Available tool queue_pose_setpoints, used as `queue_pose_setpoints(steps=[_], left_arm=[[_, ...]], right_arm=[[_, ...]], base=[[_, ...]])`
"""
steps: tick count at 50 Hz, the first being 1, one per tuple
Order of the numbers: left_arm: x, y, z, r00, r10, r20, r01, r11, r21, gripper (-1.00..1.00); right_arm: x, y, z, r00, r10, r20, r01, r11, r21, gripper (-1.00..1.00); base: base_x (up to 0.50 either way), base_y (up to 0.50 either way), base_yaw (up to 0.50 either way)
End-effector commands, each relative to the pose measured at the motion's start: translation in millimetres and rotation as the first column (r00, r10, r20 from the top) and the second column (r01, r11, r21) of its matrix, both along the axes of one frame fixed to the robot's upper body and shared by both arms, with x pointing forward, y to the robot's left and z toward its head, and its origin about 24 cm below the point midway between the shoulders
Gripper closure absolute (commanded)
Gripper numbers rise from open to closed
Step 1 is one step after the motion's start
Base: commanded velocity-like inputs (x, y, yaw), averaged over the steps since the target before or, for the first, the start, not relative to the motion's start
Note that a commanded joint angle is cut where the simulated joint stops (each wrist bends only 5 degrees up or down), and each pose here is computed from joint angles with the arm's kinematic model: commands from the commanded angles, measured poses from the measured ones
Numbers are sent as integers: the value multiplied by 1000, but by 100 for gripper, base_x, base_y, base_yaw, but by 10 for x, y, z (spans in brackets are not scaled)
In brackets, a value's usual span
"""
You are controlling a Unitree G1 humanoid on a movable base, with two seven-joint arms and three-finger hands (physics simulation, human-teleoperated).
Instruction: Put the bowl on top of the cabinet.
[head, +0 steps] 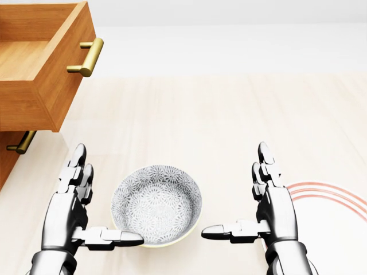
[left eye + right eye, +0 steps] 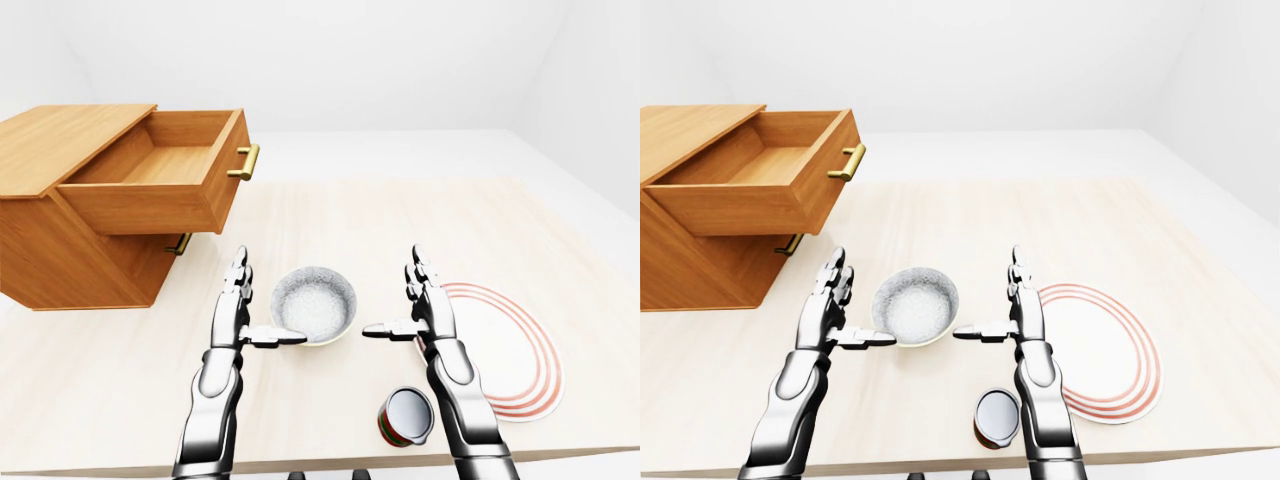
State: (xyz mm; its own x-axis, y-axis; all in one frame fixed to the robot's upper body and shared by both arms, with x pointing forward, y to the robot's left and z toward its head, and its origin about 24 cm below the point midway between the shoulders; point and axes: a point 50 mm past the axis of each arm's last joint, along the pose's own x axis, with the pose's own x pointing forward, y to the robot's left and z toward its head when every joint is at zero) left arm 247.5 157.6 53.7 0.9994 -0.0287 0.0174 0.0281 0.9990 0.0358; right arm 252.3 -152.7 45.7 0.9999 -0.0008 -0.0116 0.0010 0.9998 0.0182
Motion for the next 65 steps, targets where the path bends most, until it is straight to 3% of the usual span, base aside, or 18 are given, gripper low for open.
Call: queue_pose_setpoints(steps=[1, 14, 20, 27, 33, 38, 46, 51, 59, 62, 65], left_arm=[[-23, 14, -3, 1000, 3, -2, -3, 1000, -2, -100], [-41, -9, -14, 1000, -9, 3, 9, 1000, 11, -100], [-74, -13, 10, 1000, -16, 2, 16, 1000, 21, -100], [-153, -25, 107, 999, -6, 35, 3, 994, 106, -100], [-255, -62, 165, 995, 14, 97, -37, 970, 241, -100], [-294, -77, 204, 991, 23, 129, -59, 957, 285, -100], [-315, -149, 202, 977, 47, 207, -126, 913, 388, -100], [-294, -153, 132, 966, 108, 237, -212, 855, 474, -100], [-301, -233, 27, 954, 142, 264, -268, 796, 542, -100], [-280, -245, -31, 939, 169, 300, -321, 745, 585, -100], [-284, -276, -94, 939, 170, 300, -325, 725, 607, -100]], right_arm=[[-21, 3, -20, 1000, 1, -7, -1, 1000, -2, -100], [-16, -4, -15, 1000, -12, -4, 12, 1000, -1, -100], [-21, -5, -14, 1000, -20, -5, 20, 1000, -1, -100], [-8, -1, -29, 1000, -21, -11, 21, 1000, -5, -100], [-7, 1, -27, 1000, -20, -10, 20, 1000, -5, -100], [-3, 2, -34, 1000, -19, -10, 19, 1000, -5, -100], [-6, 6, -35, 1000, -17, -11, 17, 1000, -5, -100], [-13, 9, -30, 1000, -17, -10, 17, 1000, -5, -100], [-21, 12, -31, 1000, -15, -8, 15, 1000, -5, -100], [-32, 16, -21, 1000, -13, -5, 13, 1000, -5, -100], [-31, 14, -27, 1000, -14, -6, 13, 1000, -4, -100]], base=[[50, 0, 0], [50, 0, 0], [0, 0, 0], [0, 0, 0], [0, 0, 0], [0, 0, 0], [0, 0, 0], [0, 0, 0], [0, 0, 0], [0, 0, 0], [0, 0, 0]])
